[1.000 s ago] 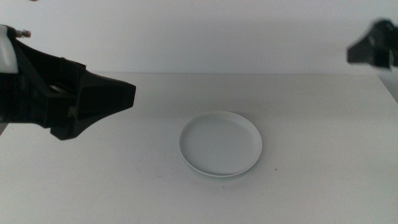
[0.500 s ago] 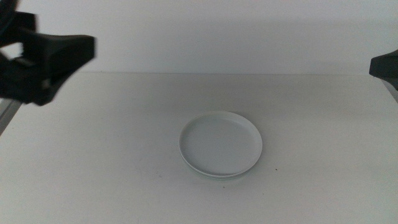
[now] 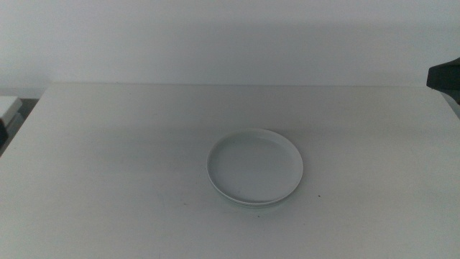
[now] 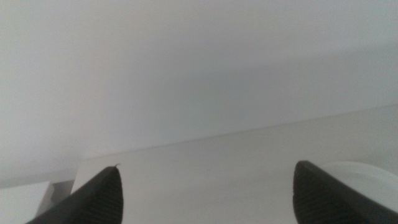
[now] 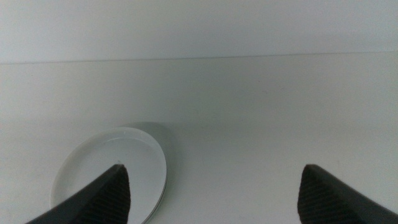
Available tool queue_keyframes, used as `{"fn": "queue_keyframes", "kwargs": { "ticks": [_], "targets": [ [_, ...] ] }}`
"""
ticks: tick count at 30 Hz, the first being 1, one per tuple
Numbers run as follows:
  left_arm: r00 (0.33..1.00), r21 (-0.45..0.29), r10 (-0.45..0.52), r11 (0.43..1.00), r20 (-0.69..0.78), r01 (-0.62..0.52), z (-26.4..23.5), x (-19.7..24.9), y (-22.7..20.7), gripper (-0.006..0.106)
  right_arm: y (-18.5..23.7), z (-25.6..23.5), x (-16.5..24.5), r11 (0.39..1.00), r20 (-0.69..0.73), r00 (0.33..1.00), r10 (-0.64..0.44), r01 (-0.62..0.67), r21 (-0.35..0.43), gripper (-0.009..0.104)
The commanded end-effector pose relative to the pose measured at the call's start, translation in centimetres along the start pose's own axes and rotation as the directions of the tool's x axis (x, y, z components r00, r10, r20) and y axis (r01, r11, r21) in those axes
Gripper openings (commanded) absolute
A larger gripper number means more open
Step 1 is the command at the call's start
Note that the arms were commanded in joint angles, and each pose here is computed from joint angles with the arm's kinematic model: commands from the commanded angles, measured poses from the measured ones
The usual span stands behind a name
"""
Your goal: Stack the three bowls on top of each other.
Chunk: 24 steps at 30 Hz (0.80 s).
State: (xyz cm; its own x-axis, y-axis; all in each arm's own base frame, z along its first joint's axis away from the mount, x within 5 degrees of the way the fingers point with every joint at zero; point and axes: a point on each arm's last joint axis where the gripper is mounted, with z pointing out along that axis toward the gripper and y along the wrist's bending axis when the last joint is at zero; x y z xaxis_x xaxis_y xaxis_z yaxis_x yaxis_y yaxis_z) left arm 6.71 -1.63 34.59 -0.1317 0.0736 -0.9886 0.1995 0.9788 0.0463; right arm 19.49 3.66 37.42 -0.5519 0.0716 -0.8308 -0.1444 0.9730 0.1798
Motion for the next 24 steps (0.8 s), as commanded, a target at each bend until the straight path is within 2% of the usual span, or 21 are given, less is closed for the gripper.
{"fn": "queue_keyframes", "kwargs": {
  "ticks": [1,3,6,21,24],
  "targets": [
    [0.997,-0.025,-0.054,0.998,0.048,0.055,-0.5,0.5,0.1,0.094,-0.2,0.0,0.0,1.000,0.004,1.000,-0.001,0.001,0.009,0.092],
    [0.991,-0.060,-0.106,0.992,0.078,0.111,-0.8,0.8,0.4,0.094,-0.2,0.0,0.0,1.000,0.004,1.000,-0.001,0.001,0.009,0.092],
    [0.992,-0.100,-0.078,0.991,0.095,0.087,-0.9,1.3,0.7,0.094,-0.2,0.0,0.0,1.000,0.006,1.000,-0.001,0.001,0.009,0.092],
    [0.988,-0.101,-0.076,0.991,0.135,0.090,-0.9,1.2,0.7,0.094,-0.1,-0.2,-0.1,1.000,0.028,0.999,0.015,-0.015,-0.005,0.092],
    [0.988,-0.100,-0.075,0.991,0.138,0.089,-1.2,1.3,0.7,0.094,-0.2,-2.9,0.4,0.999,0.144,0.989,-0.043,0.040,0.027,0.092]
  ]
}}
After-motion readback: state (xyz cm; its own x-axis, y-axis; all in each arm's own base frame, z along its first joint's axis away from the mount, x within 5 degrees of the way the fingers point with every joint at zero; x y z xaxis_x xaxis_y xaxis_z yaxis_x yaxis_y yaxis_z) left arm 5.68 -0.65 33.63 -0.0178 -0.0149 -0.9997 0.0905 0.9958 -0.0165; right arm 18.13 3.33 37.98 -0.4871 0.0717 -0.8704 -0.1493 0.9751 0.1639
